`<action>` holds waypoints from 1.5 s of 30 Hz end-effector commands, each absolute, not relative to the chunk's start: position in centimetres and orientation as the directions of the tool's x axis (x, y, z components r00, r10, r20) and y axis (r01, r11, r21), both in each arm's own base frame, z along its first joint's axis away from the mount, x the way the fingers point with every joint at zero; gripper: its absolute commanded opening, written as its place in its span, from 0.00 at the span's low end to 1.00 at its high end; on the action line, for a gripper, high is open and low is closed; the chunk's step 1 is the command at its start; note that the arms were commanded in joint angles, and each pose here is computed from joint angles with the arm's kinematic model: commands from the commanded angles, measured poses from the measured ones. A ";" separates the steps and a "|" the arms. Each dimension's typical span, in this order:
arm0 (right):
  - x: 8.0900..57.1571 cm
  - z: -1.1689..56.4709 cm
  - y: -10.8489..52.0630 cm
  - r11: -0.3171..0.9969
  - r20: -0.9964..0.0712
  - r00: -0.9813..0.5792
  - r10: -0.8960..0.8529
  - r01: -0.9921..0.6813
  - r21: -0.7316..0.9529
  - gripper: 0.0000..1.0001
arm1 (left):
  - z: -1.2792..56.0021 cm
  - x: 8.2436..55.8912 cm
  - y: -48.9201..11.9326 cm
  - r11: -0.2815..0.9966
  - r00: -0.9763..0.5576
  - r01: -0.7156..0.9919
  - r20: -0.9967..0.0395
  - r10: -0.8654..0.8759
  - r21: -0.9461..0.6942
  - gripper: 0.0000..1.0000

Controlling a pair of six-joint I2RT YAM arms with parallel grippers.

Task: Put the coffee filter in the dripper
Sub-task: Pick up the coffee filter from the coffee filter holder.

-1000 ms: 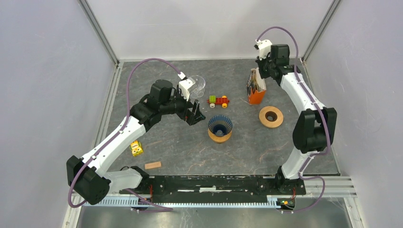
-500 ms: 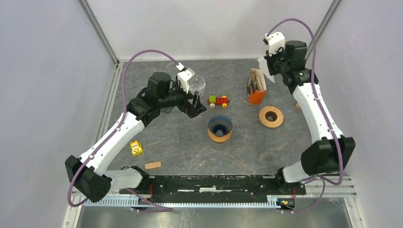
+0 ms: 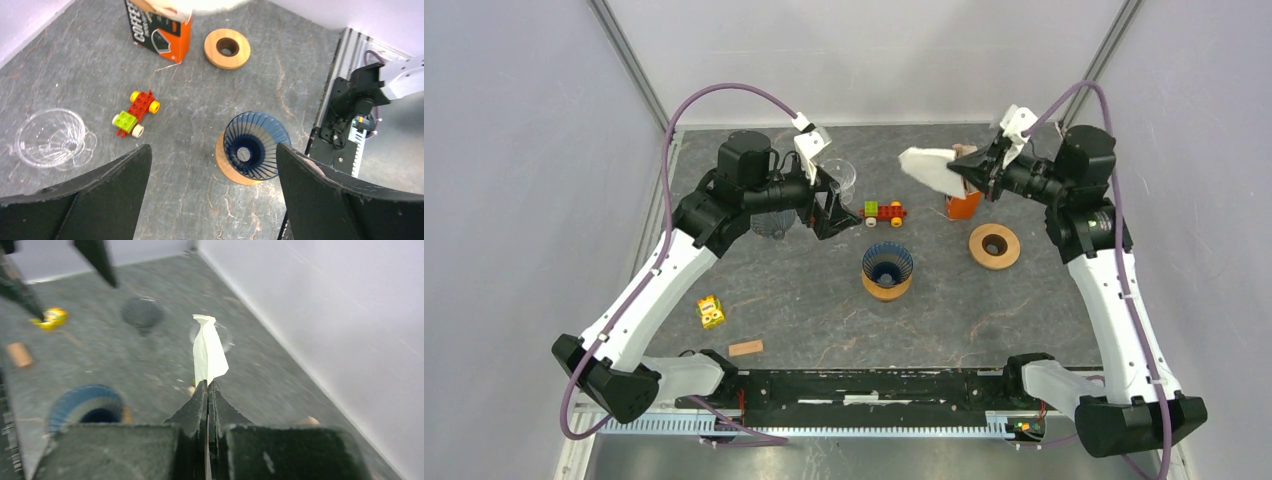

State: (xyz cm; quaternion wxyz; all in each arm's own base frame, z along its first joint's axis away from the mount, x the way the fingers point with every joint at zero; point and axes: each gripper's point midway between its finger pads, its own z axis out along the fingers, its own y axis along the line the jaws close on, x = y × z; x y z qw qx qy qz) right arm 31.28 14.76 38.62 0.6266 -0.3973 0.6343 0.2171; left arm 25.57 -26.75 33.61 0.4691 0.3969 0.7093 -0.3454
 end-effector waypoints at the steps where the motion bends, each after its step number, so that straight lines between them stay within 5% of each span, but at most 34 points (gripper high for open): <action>1: 26.6 38.4 19.7 0.324 -0.995 0.084 -0.060 -0.941 -0.099 0.00 | 37.0 23.7 -27.4 0.325 -0.131 0.944 -0.971 0.201 -0.060 1.00; 10: 22.1 37.3 23.0 0.103 -0.999 0.029 0.037 -0.994 -0.025 0.00 | 35.7 21.8 -28.1 0.209 -0.130 0.974 -0.971 0.202 -0.087 1.00; 18: 20.7 36.7 23.5 0.035 -0.999 0.001 0.051 -0.999 0.000 0.00 | 35.5 21.9 -28.8 0.170 -0.139 0.980 -0.971 0.195 -0.106 0.96; 22: 20.7 36.4 23.5 0.035 -0.999 -0.002 0.049 -0.999 0.004 0.00 | 35.0 20.7 -29.3 0.093 -0.160 0.985 -0.968 0.193 -0.144 0.78; 27: 21.0 35.7 23.5 0.040 -0.999 -0.011 0.042 -0.999 0.013 0.00 | 34.2 19.8 -29.3 0.051 -0.184 0.983 -0.965 0.187 -0.178 0.44; 38: 21.2 33.9 23.3 0.060 -1.000 -0.008 0.003 -0.998 0.008 0.00 | 35.0 20.3 -29.3 0.079 -0.193 0.980 -0.970 0.148 -0.183 0.37; 45: 21.2 33.9 23.3 0.072 -1.000 -0.006 0.002 -0.997 0.006 0.00 | 34.7 20.5 -29.4 0.082 -0.207 0.977 -0.968 0.139 -0.197 0.07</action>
